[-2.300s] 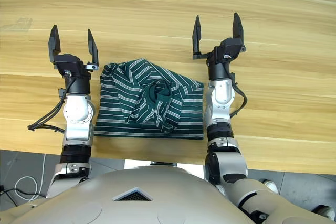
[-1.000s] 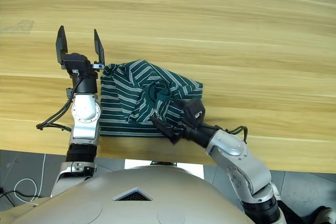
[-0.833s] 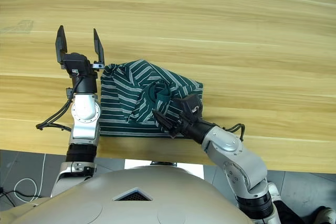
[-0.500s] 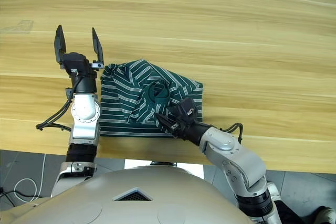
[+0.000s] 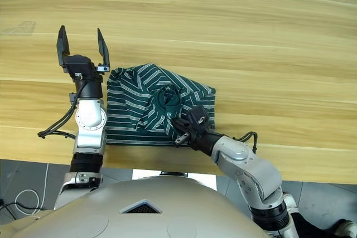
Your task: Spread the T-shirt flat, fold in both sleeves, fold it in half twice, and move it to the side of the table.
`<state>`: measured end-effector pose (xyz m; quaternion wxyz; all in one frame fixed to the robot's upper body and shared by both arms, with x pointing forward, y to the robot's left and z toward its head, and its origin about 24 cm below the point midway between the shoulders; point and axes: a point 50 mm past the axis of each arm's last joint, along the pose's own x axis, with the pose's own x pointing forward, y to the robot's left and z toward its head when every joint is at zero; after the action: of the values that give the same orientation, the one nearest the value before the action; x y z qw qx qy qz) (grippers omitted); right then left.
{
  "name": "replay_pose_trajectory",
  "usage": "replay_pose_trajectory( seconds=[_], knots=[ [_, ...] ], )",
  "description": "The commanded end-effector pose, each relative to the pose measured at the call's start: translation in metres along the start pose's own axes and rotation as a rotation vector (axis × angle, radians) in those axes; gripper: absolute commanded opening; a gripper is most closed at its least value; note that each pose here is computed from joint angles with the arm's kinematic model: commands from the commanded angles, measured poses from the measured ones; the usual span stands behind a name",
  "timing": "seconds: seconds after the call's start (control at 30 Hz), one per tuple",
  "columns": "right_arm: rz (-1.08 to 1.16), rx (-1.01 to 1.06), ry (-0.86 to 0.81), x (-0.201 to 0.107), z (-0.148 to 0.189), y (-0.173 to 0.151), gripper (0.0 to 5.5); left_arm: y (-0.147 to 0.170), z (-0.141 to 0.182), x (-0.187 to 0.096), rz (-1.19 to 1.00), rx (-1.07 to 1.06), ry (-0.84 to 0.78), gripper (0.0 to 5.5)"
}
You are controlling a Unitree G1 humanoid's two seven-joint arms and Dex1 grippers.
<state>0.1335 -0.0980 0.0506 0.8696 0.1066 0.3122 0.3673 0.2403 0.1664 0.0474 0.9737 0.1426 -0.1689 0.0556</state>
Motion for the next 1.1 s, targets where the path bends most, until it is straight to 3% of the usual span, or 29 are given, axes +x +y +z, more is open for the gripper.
replay_pose_trajectory(
  seconds=[0.03, 0.13, 0.3, 0.43, 0.53, 0.63, 0.77, 0.83, 1.1],
  knots=[
    [-0.011, -0.005, -0.012, 0.0, 0.003, -0.004, 0.04, -0.001, 0.0, -0.001, -0.005, 0.011, 0.008, 3.8],
    [0.009, -0.018, -0.07, -0.002, 0.013, -0.007, 0.04, -0.002, 0.0, 0.0, -0.006, 0.009, 0.007, 3.8],
    [0.079, -0.088, -0.304, -0.023, 0.057, -0.024, 0.04, 0.002, 0.004, 0.0, -0.002, -0.019, 0.012, 3.8],
    [0.077, -0.175, -0.363, -0.035, 0.073, -0.032, 0.04, 0.003, 0.033, -0.006, -0.11, -0.046, -0.014, 3.8],
    [0.084, -0.245, -0.392, -0.039, 0.083, -0.032, 0.04, 0.002, 0.059, -0.028, -0.277, -0.185, 0.003, 3.8],
    [0.099, -0.278, -0.385, -0.035, 0.082, -0.029, 0.04, 0.018, 0.07, -0.048, -0.287, -0.386, 0.094, 3.8],
    [0.092, -0.303, -0.398, -0.029, 0.083, -0.023, 0.04, 0.0, 0.066, -0.088, -0.399, -0.51, 0.321, 3.8],
    [0.066, -0.326, -0.422, -0.025, 0.088, -0.023, 0.04, -0.01, 0.059, -0.102, -0.396, -0.474, 0.415, 3.8],
    [0.063, -0.39, -0.469, -0.012, 0.097, -0.013, 0.04, -0.051, 0.061, -0.111, -0.545, -0.513, 0.436, 3.8]
  ],
)
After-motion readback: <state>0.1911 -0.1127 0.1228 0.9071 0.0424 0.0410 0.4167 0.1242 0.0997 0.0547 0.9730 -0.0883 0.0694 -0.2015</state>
